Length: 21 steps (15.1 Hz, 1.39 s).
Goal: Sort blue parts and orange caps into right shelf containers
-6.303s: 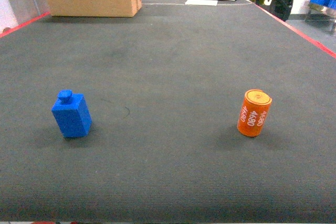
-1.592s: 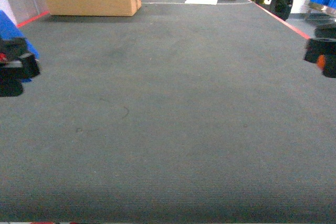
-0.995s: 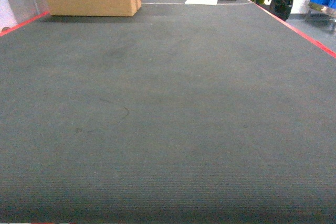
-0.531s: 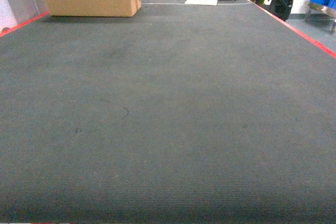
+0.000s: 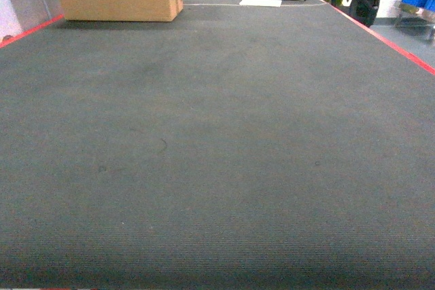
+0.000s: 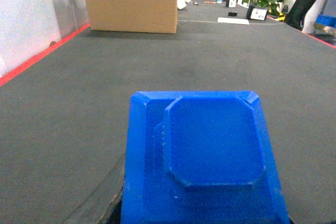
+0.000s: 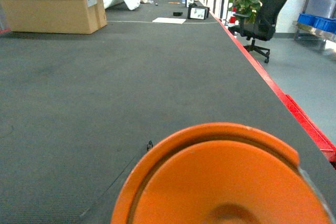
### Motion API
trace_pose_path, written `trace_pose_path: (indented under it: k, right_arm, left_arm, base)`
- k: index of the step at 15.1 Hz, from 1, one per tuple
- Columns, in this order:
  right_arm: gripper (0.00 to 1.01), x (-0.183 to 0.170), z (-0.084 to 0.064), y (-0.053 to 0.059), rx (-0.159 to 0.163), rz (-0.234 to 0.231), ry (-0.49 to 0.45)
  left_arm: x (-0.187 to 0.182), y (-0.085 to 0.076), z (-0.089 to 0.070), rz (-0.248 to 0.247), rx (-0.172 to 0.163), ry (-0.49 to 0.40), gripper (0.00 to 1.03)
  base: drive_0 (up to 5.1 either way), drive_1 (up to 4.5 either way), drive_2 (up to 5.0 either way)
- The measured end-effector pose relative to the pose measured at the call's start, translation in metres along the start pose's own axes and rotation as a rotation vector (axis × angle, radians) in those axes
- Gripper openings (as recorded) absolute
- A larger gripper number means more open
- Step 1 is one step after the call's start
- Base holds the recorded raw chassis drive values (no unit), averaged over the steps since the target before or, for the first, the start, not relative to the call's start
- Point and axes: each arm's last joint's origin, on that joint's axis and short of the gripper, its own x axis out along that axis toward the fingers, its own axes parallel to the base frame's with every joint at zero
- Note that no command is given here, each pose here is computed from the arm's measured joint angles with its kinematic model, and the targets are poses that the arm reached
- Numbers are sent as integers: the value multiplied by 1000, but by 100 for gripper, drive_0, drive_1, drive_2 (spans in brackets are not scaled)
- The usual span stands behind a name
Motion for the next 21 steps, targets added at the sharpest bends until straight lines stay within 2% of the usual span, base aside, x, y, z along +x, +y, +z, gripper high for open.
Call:
trace_pose_path:
  k: [2, 3, 9, 10, 11, 12, 13, 15, 21]
  right_arm:
    - [44, -2, -4, 0, 0, 1, -23]
    - [44, -4, -6, 0, 0, 0, -6]
    - [44, -11, -6, 0, 0, 1, -18]
    - [44, -12, -6, 0, 0, 0, -13]
    - [44, -15, -9, 0, 0, 0, 12]
    - [44, -20, -12, 0, 0, 1, 33]
    - [44, -22, -7, 0, 0, 1, -26]
    - [44, -22, -9, 0, 0, 0, -1]
    - [44, -22, -9, 0, 0, 0, -8]
  left_arm:
    - [-2, 0, -4, 1, -1, -15, 44]
    - [-4, 0, -4, 1, 0, -21, 44]
    - [-11, 0, -4, 1, 0, -19, 44]
    - [-16, 0, -10, 0, 0, 25, 44]
    - [-20, 0, -11, 1, 0, 25, 44]
    - [-21, 0, -6, 0, 0, -26, 44]
    - [-21, 0, -6, 3, -1, -16, 44]
    - [-21, 0, -8, 1, -1, -11, 44]
    - [-21, 0, -8, 2, -1, -6, 44]
  base:
    - [0, 0, 0]
    - [0, 0, 0]
    - [0, 0, 0]
    - [0, 0, 0]
    - [0, 0, 0]
    - [0, 0, 0]
    - [0, 0, 0]
    - [0, 0, 0]
    - [0, 0, 0]
